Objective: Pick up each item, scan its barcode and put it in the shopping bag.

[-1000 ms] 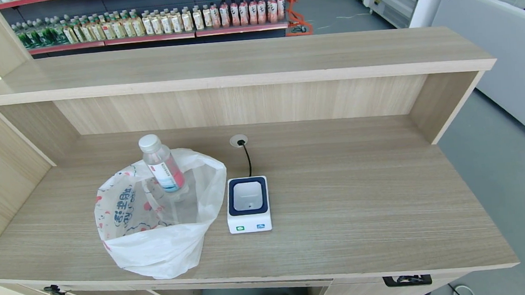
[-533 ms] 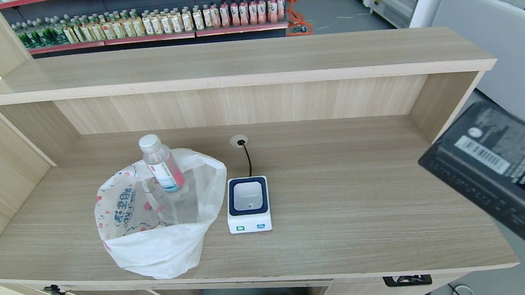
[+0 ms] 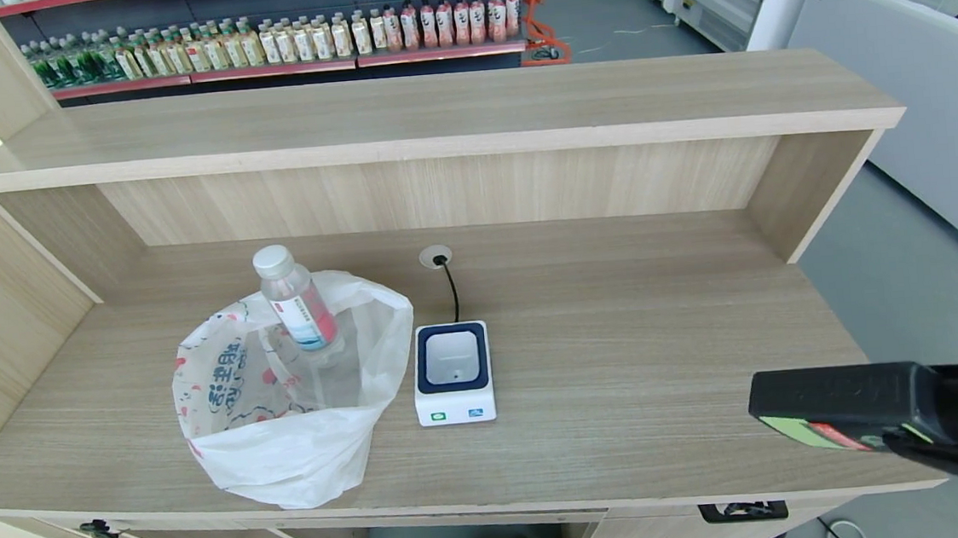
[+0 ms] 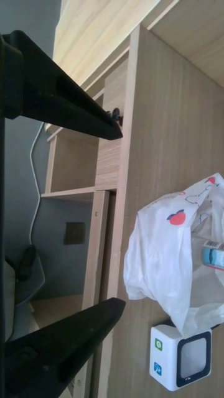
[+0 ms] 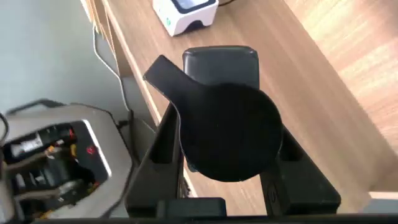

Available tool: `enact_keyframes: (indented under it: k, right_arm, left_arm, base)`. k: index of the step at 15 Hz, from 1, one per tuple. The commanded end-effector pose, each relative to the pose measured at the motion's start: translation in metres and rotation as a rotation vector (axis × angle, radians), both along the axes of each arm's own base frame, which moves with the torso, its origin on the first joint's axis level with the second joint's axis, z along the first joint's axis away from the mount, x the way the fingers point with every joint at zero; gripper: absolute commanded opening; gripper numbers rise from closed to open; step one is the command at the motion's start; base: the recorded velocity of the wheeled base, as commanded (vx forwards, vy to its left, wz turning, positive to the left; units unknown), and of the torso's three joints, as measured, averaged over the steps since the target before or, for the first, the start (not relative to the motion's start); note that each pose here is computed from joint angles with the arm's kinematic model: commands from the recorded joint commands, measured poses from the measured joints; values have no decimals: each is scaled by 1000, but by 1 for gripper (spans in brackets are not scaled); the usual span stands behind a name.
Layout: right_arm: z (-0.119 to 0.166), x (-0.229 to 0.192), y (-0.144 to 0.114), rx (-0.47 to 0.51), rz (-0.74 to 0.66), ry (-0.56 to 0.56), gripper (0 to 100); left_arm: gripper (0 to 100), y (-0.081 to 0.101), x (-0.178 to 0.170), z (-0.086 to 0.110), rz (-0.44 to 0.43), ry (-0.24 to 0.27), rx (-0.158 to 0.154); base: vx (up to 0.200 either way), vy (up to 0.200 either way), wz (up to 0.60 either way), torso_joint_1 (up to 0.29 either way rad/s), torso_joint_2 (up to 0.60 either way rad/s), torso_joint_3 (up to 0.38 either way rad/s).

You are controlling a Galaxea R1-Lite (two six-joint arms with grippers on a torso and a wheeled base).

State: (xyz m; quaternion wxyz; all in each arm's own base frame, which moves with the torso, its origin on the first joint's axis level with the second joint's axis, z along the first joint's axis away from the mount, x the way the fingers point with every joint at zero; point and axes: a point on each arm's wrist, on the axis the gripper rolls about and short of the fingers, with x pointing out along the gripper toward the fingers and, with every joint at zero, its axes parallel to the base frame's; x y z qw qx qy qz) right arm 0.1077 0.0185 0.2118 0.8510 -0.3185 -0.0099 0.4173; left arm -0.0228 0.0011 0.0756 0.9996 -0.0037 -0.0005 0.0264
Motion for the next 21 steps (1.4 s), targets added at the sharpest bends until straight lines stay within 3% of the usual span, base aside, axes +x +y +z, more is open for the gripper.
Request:
enact_keyframes:
  k: [1,2,3,4,5,11,21]
  right_arm:
    - [36,36,0,272,-101,199,0]
    - [41,38,1,396,-127,281,0]
    - [52,38,3,641,-140,465,0]
    - [59,42,3,762,-129,574,0]
    - [61,48,4,814,-121,638,0]
    - [29,75,6,807,-133,826,0]
    - [15,81,7,785,-94,903,0]
  left_arm:
    - [100,0,0,0,1,-1,0]
    - [100,0,0,0,1,-1,0]
    - [100,0,0,0,1,-1,0]
    - [100,0,0,0,1,-1,0]
    - [100,0,0,0,1,-1,0]
    - [100,0,0,0,1,-1,0]
    - [100,0,0,0,1,-1,-3]
  base:
    - [0,0,0,0,0,0]
    - [0,0,0,0,0,0]
    - [0,0,0,0,0,0]
    - [0,0,0,0,0,0]
    - [0,0,0,0,0,0]
    - [0,0,0,0,0,0]
    - [0,20,0,0,0,1]
